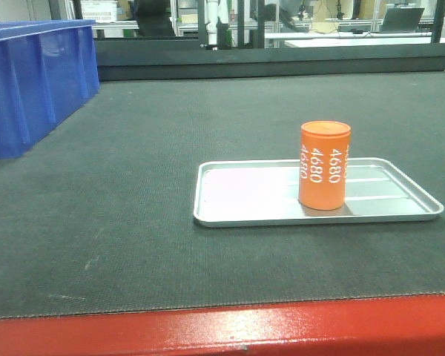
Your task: Grab orange capacitor from left shelf to right conveyor
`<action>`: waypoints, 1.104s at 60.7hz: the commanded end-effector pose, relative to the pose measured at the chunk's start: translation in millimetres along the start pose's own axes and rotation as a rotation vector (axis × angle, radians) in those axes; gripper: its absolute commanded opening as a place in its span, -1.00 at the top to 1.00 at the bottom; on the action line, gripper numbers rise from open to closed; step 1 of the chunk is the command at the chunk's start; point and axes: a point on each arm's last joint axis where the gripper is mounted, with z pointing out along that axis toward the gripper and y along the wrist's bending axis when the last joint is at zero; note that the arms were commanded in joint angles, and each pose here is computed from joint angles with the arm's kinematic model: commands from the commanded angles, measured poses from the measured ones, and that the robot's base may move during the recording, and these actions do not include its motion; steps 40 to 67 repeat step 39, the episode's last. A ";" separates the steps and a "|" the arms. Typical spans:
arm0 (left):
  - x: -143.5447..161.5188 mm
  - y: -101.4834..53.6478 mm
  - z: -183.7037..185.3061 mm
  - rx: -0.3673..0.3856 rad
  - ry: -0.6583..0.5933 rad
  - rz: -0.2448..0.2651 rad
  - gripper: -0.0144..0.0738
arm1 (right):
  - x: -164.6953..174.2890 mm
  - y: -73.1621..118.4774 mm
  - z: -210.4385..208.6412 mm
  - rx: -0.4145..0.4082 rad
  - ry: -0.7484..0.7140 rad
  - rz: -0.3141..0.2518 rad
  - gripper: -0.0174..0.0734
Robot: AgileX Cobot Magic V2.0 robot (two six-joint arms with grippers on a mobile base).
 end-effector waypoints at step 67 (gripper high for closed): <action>-9.5 0.1 -1.3 -0.002 -0.098 -0.006 0.91 | -6.5 0.2 -2.0 0.000 -0.085 -0.009 0.49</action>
